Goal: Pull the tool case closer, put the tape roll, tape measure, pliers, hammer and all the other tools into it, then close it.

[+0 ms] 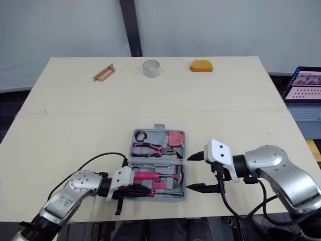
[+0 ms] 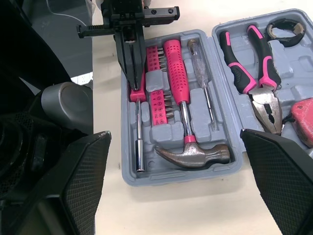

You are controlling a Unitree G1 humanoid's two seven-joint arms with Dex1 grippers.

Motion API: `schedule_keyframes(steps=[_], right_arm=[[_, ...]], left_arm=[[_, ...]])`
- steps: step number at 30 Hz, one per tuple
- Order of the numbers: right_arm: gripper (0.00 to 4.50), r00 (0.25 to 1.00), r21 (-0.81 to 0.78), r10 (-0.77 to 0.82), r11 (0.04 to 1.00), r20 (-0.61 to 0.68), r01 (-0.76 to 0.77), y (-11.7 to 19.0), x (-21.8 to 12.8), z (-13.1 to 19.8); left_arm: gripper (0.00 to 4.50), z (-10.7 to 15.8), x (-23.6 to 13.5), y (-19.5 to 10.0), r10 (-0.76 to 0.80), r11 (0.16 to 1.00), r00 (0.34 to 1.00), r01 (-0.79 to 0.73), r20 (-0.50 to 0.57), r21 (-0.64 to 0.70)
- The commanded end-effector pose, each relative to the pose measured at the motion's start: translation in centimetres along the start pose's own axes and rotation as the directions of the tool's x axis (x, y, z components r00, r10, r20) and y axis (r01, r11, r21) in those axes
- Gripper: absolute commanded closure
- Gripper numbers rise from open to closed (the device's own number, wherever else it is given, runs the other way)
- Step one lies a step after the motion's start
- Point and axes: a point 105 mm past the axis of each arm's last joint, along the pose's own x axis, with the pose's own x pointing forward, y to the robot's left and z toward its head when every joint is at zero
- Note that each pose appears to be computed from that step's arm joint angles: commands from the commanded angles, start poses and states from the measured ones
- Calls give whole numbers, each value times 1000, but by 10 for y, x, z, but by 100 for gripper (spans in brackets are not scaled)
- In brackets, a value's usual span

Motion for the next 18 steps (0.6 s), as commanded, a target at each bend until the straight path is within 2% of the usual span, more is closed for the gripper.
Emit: schedule_keyframes(steps=[1,6,18], right_arm=[[0,1000,-38,-13,999,11,13,-1,-4,8],[0,1000,-37,-12,999,10,12,0,-4,7],[0,1000,-34,-12,999,10,13,0,-5,6]], left_arm=[[441,-12,4,-7,-21,1000,999,20,-48,-14],[441,-20,5,-12,-38,999,995,39,-88,8],[441,-35,6,-13,-23,999,991,19,-132,-30]])
